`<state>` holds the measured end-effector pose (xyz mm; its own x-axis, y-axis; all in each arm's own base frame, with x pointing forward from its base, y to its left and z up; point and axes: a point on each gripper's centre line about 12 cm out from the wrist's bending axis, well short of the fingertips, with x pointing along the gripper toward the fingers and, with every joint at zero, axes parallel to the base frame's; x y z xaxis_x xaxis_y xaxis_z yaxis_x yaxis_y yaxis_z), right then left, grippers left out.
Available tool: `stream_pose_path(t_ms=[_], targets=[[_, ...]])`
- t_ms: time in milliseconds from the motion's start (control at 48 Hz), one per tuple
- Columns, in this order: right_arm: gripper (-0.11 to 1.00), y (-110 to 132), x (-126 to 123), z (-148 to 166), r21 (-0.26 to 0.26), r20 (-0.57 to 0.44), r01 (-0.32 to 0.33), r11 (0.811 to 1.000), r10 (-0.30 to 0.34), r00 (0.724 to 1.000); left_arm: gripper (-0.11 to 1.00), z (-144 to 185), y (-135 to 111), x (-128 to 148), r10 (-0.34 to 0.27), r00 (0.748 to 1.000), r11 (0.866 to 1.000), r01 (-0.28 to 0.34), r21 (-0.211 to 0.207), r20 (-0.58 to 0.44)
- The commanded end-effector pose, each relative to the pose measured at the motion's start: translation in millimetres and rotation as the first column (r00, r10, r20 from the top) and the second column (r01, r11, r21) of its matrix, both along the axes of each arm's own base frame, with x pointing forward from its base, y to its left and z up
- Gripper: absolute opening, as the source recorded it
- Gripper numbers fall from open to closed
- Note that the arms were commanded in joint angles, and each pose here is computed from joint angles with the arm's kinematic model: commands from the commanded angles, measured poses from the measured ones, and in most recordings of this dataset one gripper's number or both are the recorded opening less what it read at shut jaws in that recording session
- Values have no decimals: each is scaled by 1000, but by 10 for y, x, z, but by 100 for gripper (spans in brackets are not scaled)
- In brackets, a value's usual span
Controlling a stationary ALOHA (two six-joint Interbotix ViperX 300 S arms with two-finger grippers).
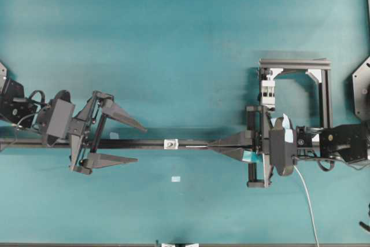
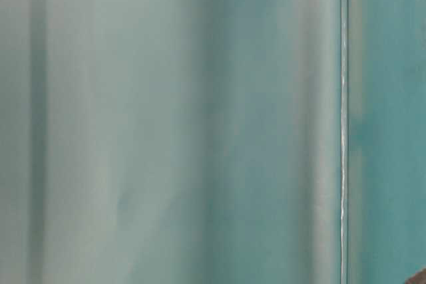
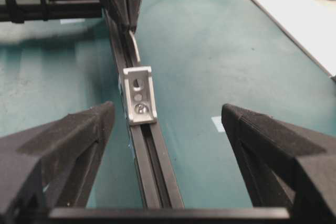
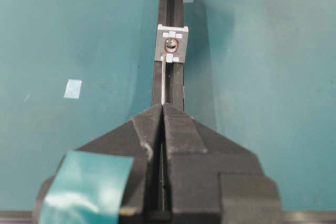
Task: Insert the wire through the hole in the metal fitting marked with a red label. (retake)
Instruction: 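Align the wire tip with the bracket hole and push it through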
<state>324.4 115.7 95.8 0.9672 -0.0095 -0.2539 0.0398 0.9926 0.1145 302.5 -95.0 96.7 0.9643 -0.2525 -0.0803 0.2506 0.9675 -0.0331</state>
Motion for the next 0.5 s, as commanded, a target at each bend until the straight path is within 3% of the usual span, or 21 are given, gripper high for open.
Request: stream_pose_path(t_ms=[0, 479], targets=[[2, 40, 29, 50, 15, 38, 0, 1000, -1, 999, 64, 43, 10, 43, 9, 1000, 1000, -9, -5, 24], [2, 24, 27, -44, 24, 38, 15, 1000, -16, 999, 63, -101, 4, 171, 20, 1000, 1000, -20, -2, 1]])
